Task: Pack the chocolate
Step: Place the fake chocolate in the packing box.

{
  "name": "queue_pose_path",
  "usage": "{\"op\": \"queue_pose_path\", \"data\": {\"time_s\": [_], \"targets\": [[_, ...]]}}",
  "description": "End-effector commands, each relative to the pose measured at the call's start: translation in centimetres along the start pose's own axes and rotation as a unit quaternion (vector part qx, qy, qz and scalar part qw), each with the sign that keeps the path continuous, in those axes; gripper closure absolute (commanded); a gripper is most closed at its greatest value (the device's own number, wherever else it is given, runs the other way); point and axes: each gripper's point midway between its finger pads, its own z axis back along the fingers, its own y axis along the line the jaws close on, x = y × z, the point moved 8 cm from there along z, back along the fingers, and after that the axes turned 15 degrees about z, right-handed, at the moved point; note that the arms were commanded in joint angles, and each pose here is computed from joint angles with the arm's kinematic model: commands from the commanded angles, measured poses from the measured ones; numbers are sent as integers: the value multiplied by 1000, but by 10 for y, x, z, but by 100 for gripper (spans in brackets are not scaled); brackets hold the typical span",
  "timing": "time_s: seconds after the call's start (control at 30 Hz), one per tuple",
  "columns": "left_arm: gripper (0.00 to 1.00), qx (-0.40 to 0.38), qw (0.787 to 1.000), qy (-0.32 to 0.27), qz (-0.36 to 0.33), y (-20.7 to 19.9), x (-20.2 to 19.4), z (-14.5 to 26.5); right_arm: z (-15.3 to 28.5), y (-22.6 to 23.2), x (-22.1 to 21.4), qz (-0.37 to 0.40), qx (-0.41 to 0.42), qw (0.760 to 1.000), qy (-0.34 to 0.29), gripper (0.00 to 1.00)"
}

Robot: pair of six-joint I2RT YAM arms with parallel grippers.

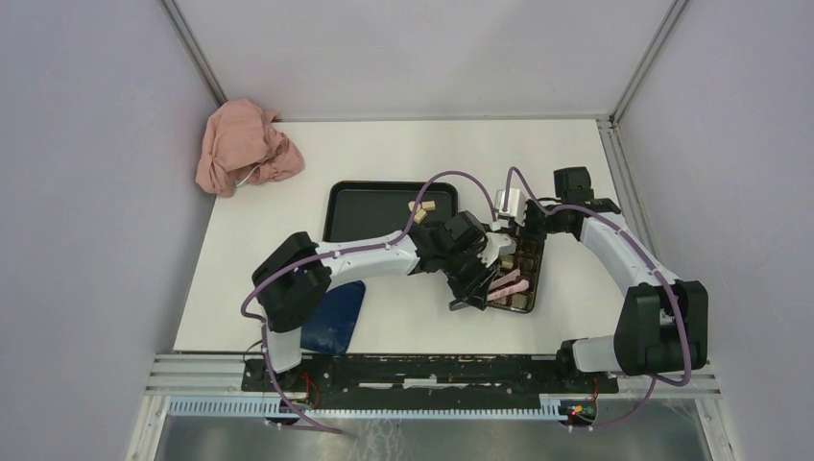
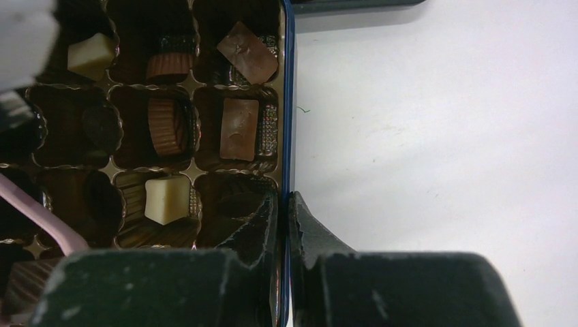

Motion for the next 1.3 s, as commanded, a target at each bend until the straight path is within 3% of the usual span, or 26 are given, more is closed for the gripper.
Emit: {"op": "queue_pose_path", "data": {"time_s": [0.0,0.2,0.77,1.27], "targets": [[86,12,1000,-29,-5,-9,18,-5,6,-19,10,23,-24,999,-8,97],[84,23,999,-28,-9,-12,22,-10,5,-18,8,19,-19,1000,-8,97],[62,31,999,-25,-9,-12,21,-17,3,-18,7,16,-15,1000,-7,96],[54,33,999,-31,-7,-13,22,-15,3,-17,7,16,-13,1000,-6,95]]}}
